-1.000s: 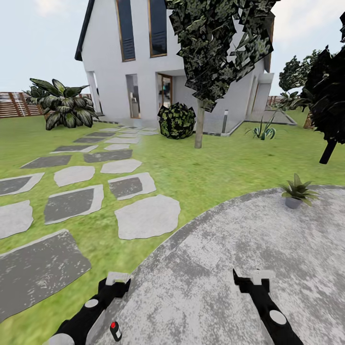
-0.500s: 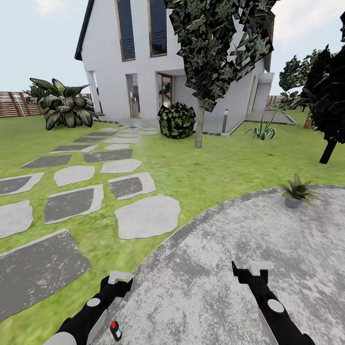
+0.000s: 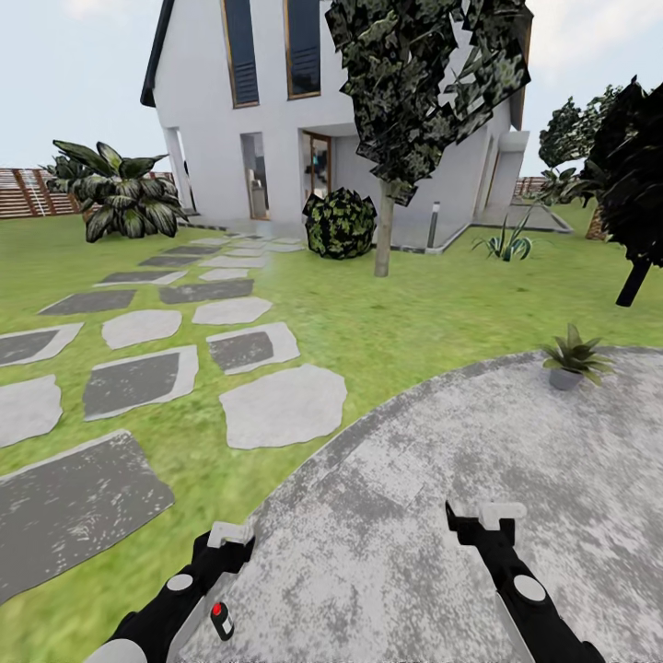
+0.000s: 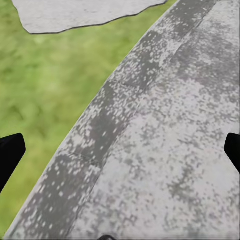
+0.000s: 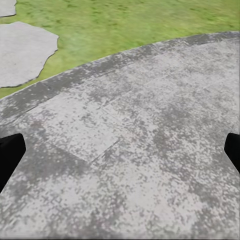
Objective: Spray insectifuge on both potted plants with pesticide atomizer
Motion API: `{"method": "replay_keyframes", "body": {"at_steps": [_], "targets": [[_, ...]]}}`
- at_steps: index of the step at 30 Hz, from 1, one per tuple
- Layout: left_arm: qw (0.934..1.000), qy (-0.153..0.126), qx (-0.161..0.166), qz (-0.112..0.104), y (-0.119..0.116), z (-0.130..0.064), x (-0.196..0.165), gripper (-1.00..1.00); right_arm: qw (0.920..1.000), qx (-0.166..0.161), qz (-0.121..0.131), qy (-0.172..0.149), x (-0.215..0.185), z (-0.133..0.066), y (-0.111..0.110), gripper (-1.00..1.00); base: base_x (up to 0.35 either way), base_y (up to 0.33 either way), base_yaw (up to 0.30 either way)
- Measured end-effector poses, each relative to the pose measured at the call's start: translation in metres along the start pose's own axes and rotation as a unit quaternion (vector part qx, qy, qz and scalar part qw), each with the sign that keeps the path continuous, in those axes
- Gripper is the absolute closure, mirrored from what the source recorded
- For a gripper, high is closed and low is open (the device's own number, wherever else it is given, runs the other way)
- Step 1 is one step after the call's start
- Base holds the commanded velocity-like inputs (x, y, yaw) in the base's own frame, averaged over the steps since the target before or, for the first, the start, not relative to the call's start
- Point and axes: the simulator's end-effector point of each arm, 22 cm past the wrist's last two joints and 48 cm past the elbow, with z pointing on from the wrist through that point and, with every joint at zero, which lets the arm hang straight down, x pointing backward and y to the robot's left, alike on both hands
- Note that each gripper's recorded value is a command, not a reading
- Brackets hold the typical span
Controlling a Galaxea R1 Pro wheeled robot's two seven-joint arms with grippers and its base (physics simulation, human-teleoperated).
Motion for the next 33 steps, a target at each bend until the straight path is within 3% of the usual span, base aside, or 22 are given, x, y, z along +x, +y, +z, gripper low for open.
{"method": "replay_keyframes", "body": {"at_steps": [19, 33], "targets": [[1.0, -0.002, -0.001, 0.0, -0.002, 0.018, 0.039, -1.0, 1.0, -0.002, 0.0, 0.003, 0.047, 0.005, 0.006, -1.0, 0.0, 0.0, 0.0], [0.9995, 0.031, 0.002, -0.002, -0.004, 0.029, 0.077, -1.0, 0.9993, -0.002, -0.002, 0.038, 0.086, 0.012, 0.007, -1.0, 0.0, 0.0, 0.0]]}}
